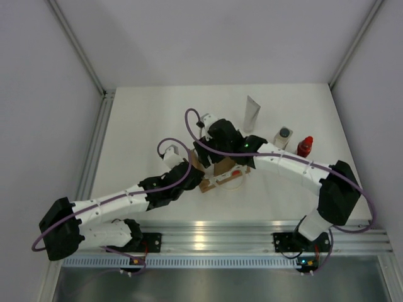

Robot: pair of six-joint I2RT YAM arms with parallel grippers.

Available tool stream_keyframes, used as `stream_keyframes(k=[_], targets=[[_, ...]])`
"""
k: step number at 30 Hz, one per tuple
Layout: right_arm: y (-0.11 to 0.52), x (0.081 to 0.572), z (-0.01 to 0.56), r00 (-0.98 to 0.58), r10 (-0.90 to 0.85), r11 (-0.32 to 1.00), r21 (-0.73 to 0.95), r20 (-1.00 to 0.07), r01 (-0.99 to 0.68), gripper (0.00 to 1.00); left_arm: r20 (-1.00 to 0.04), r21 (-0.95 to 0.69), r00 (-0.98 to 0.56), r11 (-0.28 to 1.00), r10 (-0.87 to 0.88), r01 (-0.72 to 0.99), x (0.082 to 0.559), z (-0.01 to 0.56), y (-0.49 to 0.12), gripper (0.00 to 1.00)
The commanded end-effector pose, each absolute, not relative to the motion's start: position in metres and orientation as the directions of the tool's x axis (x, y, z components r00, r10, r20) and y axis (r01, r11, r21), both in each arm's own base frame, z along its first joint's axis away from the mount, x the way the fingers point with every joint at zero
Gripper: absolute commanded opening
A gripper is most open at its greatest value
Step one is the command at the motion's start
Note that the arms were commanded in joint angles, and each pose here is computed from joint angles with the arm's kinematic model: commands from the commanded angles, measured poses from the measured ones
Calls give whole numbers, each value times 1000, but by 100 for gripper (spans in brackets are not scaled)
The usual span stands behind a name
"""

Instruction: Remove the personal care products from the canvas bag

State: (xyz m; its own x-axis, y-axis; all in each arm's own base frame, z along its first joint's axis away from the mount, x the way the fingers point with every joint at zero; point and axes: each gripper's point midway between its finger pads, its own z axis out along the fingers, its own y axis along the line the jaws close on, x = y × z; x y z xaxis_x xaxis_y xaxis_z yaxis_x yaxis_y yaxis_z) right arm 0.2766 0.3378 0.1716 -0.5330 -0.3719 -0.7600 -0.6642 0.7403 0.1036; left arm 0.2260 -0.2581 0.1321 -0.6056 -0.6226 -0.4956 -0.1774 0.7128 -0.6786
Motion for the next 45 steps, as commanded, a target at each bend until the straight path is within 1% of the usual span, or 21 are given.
stream_keyframes(k=[1,7,17,19,22,23,24,25,26,31,36,41,45], targets=[[353,290,181,-485,-364,749,59,-795,-660,70,-515,-648,-593,734,-619,-203,229,124,-252,0],[363,297,162,-481,-375,749,46,-793,-661,66,-515,-648,-594,735,-618,-202,229,124,-253,0],[375,305,128,-502,-382,750,56,-776,-658,65,-518,-648,-595,736,-614,-195,229,126,-252,0],[376,307,123,-503,-382,753,54,-776,-656,62,-520,-647,-596,738,-612,-193,228,126,-252,0],[376,309,122,-500,-376,758,52,-780,-651,48,-519,-648,-596,737,-612,-192,228,126,-252,0],[376,310,124,-494,-373,758,50,-785,-650,34,-519,-650,-593,735,-615,-193,228,127,-251,0],[375,310,128,-488,-369,758,47,-791,-650,27,-519,-650,-594,735,-614,-192,228,127,-251,0],[374,311,132,-477,-363,762,40,-800,-647,15,-520,-648,-595,737,-613,-193,228,126,-251,0],[373,313,137,-471,-354,769,35,-808,-638,0,-519,-648,-596,737,-612,-192,227,126,-251,0],[361,320,174,-418,-290,804,19,-861,-595,0,-520,-647,-596,737,-612,-193,228,125,-250,0],[354,319,217,-362,-227,809,32,-904,-587,0,-517,-653,-591,732,-619,-196,227,126,-249,0],[341,317,257,-312,-166,822,43,-935,-568,0,-518,-656,-583,729,-625,-198,227,126,-246,0],[329,314,278,-304,-157,829,42,-940,-557,0,-518,-658,-583,727,-626,-197,227,128,-246,0]])
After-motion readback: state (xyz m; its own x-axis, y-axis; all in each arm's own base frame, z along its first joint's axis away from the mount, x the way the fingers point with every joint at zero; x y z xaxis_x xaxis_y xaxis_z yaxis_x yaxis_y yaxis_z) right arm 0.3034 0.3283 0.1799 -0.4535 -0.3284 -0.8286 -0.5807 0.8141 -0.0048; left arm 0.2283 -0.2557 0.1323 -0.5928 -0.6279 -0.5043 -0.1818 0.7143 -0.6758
